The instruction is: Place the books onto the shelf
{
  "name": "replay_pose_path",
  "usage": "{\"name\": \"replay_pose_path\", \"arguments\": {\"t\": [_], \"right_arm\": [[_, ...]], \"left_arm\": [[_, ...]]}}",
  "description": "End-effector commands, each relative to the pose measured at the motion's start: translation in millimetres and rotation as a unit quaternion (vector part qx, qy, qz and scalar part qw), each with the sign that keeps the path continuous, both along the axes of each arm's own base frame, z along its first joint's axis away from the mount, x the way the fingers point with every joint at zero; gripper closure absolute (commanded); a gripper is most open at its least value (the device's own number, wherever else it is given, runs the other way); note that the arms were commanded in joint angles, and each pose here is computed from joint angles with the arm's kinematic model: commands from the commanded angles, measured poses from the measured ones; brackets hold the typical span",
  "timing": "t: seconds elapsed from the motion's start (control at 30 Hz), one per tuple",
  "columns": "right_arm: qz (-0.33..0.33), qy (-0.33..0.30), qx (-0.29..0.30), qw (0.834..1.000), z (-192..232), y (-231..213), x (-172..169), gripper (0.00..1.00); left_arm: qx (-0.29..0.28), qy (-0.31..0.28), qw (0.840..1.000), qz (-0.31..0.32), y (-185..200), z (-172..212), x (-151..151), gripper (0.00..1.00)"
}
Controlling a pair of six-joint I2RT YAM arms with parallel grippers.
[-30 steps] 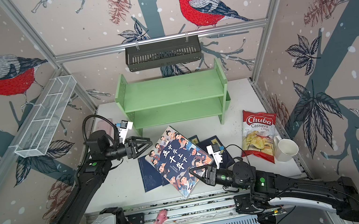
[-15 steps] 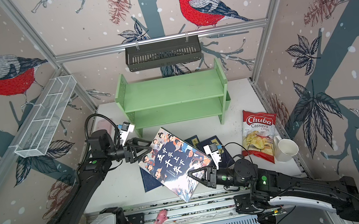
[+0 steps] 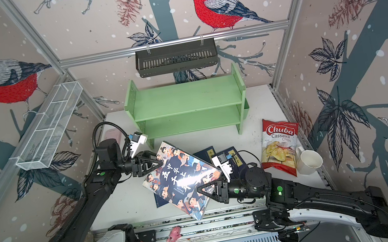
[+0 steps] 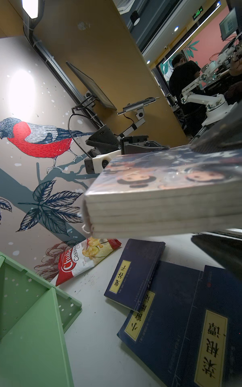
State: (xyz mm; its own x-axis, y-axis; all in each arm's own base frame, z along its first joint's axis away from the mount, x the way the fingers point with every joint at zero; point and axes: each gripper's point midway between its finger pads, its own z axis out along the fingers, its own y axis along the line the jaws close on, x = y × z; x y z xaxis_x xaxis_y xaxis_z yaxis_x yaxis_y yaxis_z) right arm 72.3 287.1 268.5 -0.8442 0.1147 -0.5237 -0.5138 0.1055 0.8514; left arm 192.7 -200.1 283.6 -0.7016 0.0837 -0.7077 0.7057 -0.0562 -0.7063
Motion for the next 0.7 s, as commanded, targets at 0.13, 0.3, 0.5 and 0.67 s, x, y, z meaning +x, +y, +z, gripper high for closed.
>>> {"name": "replay_pose_path", "arguments": {"t": [0.13,0.3,0.5,0.67], "right_arm": [[-0.015,-0.057,0.104,0.993,58.4,-6.1,10.5,0.99],[-0.038,-0.046,0.094,0.994,52.8,-8.3,23.1,0.83],[-0.110,-0.014,0.076,0.991,36.8,-24.1,50.0,0.18],[-0.185,0.020,0.071,0.980,18.2,-49.6,69.4,0.03]], "left_arm": [[-0.019,-0.003,0.999,-0.044,0.3,12.8,-16.2,0.70],[-0.010,0.009,1.000,-0.027,-0.6,8.4,-11.2,1.00],[0.009,0.011,1.000,0.024,-1.9,11.9,6.4,1.00],[0.023,0.029,0.996,0.084,-1.4,17.7,27.8,1.00]]}}
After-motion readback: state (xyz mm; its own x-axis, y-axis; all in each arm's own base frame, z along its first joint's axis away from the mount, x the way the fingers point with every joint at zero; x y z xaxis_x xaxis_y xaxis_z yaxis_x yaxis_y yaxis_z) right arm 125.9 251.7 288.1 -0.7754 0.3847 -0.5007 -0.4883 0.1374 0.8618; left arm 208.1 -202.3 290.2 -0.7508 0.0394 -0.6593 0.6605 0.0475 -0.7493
